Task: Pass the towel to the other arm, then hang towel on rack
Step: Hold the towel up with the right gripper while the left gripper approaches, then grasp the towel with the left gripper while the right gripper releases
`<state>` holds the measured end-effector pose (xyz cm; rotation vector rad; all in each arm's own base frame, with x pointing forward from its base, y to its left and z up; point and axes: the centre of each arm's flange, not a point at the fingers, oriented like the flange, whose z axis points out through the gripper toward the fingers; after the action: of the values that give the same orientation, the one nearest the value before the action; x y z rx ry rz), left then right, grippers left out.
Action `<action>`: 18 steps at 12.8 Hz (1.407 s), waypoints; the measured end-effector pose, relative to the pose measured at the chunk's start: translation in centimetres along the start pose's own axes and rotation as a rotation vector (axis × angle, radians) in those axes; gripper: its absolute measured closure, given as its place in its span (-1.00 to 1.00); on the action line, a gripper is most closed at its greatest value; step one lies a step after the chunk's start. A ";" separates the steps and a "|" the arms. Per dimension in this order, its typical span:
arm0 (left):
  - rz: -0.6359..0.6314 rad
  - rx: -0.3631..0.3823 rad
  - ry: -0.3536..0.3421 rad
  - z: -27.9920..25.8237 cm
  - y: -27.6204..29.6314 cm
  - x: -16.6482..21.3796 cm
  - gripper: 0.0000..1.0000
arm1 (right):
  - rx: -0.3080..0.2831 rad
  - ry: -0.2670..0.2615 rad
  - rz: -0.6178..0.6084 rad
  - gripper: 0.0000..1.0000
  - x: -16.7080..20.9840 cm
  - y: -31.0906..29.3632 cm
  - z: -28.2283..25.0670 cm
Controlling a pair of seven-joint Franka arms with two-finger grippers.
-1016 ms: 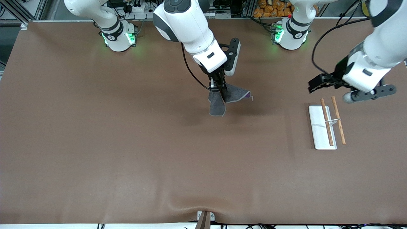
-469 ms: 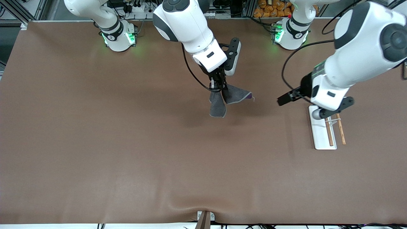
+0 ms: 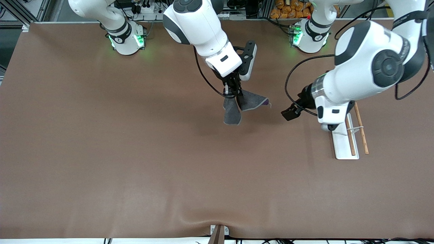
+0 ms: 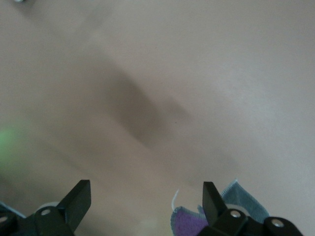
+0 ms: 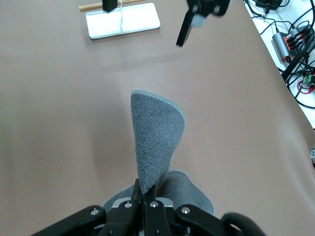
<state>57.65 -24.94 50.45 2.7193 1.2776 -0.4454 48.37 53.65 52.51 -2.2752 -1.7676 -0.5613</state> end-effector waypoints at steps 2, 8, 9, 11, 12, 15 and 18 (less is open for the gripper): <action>-0.079 0.013 -0.027 1.0 0.0 -0.4 -1.00 | 0.000 -0.001 0.000 0.96 0.0 0.0 0.0; -0.268 0.018 -0.055 3.2 1.2 -3.7 -1.00 | 0.001 -0.001 0.000 0.96 0.0 0.0 0.1; -0.287 0.008 -0.077 3.3 1.3 -3.7 -1.00 | 0.001 -0.001 0.000 0.96 0.0 0.0 0.1; -0.325 0.001 -0.096 3.5 1.5 -3.5 -0.71 | 0.001 -0.001 0.000 0.96 0.0 0.0 0.1; -0.334 0.003 -0.104 3.8 1.6 -3.6 -0.68 | 0.001 -0.001 0.000 0.96 0.0 0.0 0.1; -0.370 0.008 -0.117 4.9 2.1 -3.7 -0.26 | 0.001 -0.001 0.000 0.96 0.0 0.0 0.1; -0.404 0.002 -0.129 5.3 2.5 -3.5 0.42 | 0.001 -0.001 0.000 0.96 0.0 0.0 0.1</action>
<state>56.25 -30.25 46.46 2.3801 1.7884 -0.6440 48.37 53.65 52.42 -2.2758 -1.7676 -0.5597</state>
